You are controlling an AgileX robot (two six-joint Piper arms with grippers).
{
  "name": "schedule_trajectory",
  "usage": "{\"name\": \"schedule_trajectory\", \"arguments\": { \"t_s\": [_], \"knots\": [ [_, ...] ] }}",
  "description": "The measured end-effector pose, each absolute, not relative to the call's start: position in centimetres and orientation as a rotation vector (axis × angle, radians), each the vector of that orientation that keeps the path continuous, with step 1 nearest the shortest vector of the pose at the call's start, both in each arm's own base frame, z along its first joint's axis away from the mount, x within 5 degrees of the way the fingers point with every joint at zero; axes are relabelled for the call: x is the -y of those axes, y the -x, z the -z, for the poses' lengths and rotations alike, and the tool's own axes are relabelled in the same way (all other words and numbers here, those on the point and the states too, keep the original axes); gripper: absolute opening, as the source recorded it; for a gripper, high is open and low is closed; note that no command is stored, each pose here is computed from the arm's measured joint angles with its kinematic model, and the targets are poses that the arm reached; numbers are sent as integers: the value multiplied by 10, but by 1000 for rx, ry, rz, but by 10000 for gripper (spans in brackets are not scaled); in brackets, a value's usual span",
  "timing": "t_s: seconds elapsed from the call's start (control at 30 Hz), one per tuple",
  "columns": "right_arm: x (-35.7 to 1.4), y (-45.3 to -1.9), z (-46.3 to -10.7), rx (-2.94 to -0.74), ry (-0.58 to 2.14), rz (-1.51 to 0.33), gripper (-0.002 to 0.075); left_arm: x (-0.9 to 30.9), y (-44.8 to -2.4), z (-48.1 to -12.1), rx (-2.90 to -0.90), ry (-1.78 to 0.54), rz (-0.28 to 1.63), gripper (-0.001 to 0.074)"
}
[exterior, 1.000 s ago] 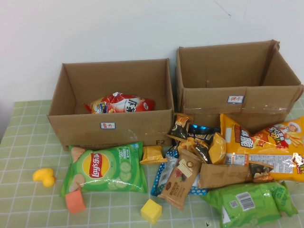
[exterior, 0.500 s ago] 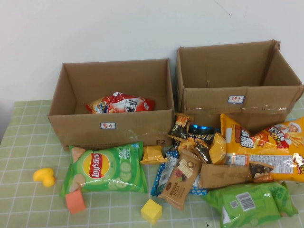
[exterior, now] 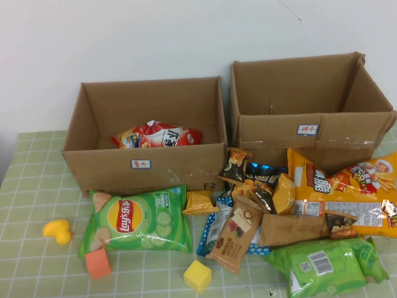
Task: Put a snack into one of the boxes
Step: Pick up the potato chip
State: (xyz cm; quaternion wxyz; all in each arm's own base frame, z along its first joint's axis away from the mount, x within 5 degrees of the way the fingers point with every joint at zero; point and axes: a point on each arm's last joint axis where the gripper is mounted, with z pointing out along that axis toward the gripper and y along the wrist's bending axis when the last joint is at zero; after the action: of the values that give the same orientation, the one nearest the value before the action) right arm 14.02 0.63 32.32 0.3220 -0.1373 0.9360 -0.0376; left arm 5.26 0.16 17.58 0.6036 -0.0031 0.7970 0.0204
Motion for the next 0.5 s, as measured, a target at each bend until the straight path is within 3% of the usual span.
{"name": "schedule_trajectory", "arguments": {
  "t_s": [0.27,0.37,0.5],
  "knots": [
    [-10,-241,-289,-2739,244,71,18,-2,-53,-176,-1845,7,-47,-3],
    [-14,-269,-264,-2823,207,25,140,-2,-53,-176,-1845,7,-47,-3],
    [-21,-301,-230,-2878,140,-82,441,-2,-53,-176,-1845,7,-47,-3]
  ]
}}
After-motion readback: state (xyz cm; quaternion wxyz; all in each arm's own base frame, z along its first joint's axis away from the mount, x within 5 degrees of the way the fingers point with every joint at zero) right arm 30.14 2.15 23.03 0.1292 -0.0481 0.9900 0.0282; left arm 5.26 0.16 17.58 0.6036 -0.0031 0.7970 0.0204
